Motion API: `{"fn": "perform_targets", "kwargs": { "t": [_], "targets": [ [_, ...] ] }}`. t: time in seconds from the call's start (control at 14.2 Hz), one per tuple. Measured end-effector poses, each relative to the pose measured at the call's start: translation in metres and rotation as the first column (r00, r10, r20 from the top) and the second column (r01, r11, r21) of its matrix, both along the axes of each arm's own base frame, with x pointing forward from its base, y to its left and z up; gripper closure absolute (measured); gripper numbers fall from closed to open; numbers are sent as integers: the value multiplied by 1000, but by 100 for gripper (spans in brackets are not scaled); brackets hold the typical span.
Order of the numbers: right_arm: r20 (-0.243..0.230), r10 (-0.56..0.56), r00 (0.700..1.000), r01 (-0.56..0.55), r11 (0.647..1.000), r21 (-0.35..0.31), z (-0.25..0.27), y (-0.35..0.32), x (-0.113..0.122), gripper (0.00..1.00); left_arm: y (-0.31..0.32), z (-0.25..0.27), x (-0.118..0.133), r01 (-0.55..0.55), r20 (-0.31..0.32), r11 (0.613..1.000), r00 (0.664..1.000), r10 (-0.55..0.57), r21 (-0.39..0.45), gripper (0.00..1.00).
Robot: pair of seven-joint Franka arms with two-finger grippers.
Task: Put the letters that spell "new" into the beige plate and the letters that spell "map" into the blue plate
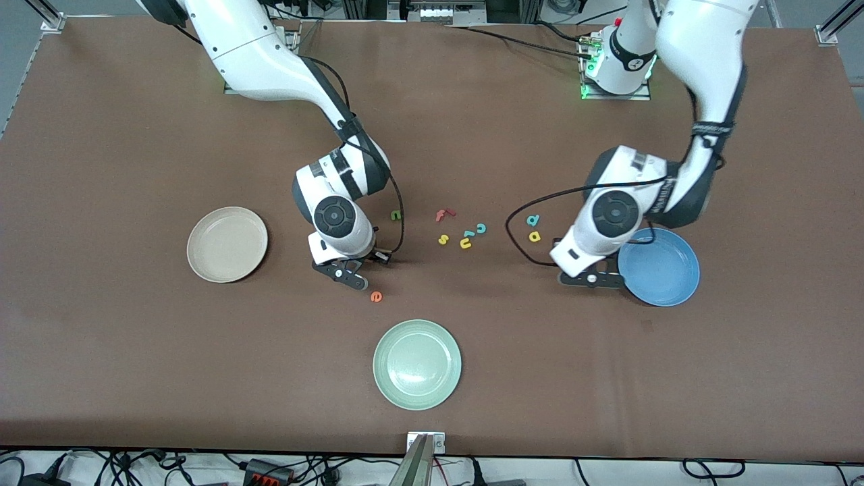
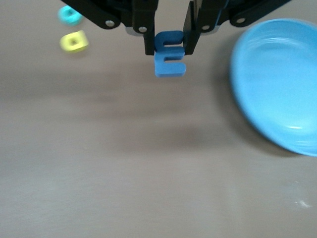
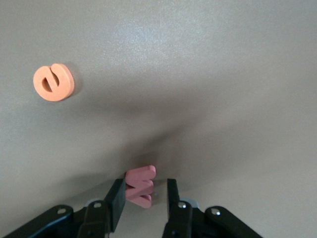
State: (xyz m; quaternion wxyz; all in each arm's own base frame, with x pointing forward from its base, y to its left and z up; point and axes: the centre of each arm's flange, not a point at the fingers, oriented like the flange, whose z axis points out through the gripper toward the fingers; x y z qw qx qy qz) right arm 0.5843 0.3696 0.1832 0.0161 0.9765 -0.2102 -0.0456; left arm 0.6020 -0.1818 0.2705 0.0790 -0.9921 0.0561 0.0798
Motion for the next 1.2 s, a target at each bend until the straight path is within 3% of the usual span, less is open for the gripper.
{"fn": "perform_targets", "kwargs": {
  "t": [0.21,0.49,0.77,1.06,1.2],
  "targets": [
    [9,0,1000,0,1000,3,3,0,3,58,67,2,11,83,-46,996,996,-82,25,73],
    [30,0,1000,0,1000,13,13,2,10,58,140,-37,8,135,-66,991,989,-136,-17,73],
    [23,1,1000,-1,1000,8,7,2,9,58,139,-55,3,145,-68,989,987,-148,-37,42],
    [9,10,1000,-10,1000,-1,-4,6,3,58,55,-15,-4,147,-44,987,988,-150,-61,3],
    [8,13,1000,-13,1000,-2,-6,8,2,58,-3,-3,-20,64,-19,996,998,-66,-67,0]
  ]
}}
